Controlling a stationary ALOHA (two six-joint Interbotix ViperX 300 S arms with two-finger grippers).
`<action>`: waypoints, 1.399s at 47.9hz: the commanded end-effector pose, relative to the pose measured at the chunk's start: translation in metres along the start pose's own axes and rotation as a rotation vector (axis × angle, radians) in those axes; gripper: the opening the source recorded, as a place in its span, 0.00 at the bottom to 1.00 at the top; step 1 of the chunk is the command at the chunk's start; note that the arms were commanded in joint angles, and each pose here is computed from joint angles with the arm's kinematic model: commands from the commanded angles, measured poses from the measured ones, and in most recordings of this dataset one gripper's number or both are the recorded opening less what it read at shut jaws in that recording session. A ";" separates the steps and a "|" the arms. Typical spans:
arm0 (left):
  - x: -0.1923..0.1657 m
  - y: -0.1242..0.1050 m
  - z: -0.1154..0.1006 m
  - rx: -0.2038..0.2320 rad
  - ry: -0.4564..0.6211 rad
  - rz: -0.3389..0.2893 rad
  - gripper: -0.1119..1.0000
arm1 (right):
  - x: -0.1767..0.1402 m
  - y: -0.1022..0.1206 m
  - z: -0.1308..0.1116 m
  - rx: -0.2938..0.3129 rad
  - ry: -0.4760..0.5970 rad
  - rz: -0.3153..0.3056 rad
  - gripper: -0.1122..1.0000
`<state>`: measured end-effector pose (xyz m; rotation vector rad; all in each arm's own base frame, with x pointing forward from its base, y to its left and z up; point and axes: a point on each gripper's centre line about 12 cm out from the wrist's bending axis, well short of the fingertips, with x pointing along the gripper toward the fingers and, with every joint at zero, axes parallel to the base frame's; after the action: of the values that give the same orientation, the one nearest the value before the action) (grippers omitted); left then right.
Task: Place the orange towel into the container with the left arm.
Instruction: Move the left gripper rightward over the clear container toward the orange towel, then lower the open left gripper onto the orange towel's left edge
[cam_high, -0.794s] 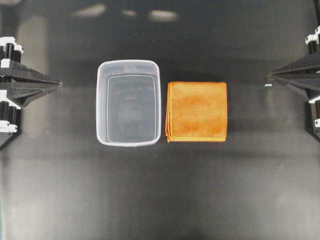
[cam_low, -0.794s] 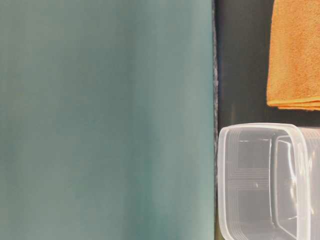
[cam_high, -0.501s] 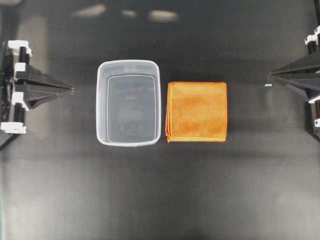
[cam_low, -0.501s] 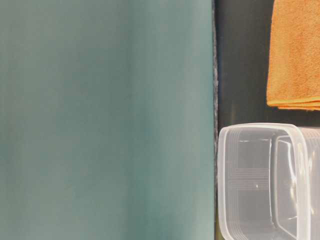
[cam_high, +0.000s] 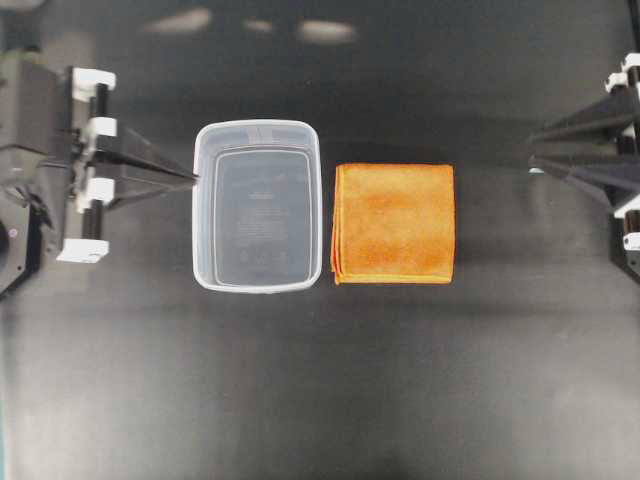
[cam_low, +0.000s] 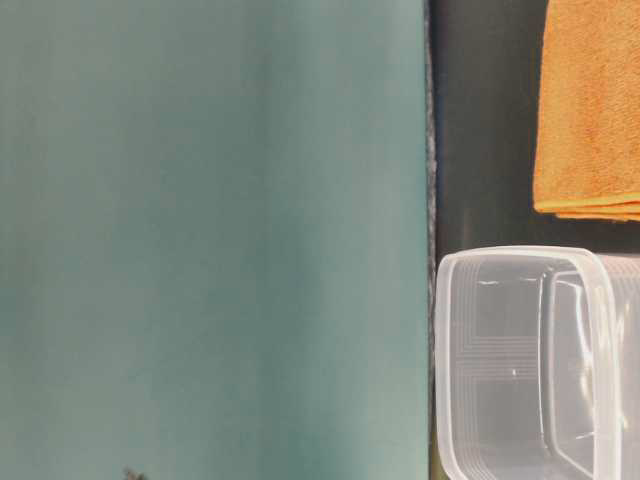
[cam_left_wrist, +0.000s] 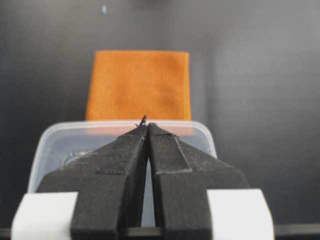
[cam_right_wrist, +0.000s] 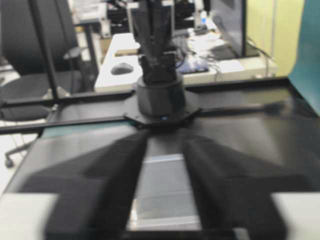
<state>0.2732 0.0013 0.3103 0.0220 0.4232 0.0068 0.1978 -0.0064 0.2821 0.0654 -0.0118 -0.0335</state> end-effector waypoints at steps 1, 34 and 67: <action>0.008 0.000 0.014 0.002 0.003 0.000 0.11 | 0.002 -0.003 0.003 0.010 -0.006 -0.014 0.50; 0.166 0.001 0.014 0.044 0.408 -0.002 0.90 | -0.003 -0.003 -0.001 0.014 0.037 -0.019 0.80; 0.303 0.007 -0.061 0.127 0.606 -0.025 0.90 | -0.015 0.002 0.012 0.013 -0.033 0.009 0.77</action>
<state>0.5179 0.0131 0.1342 0.1376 1.0376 -0.0380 0.1819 -0.0054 0.2901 0.0729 -0.0348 -0.0298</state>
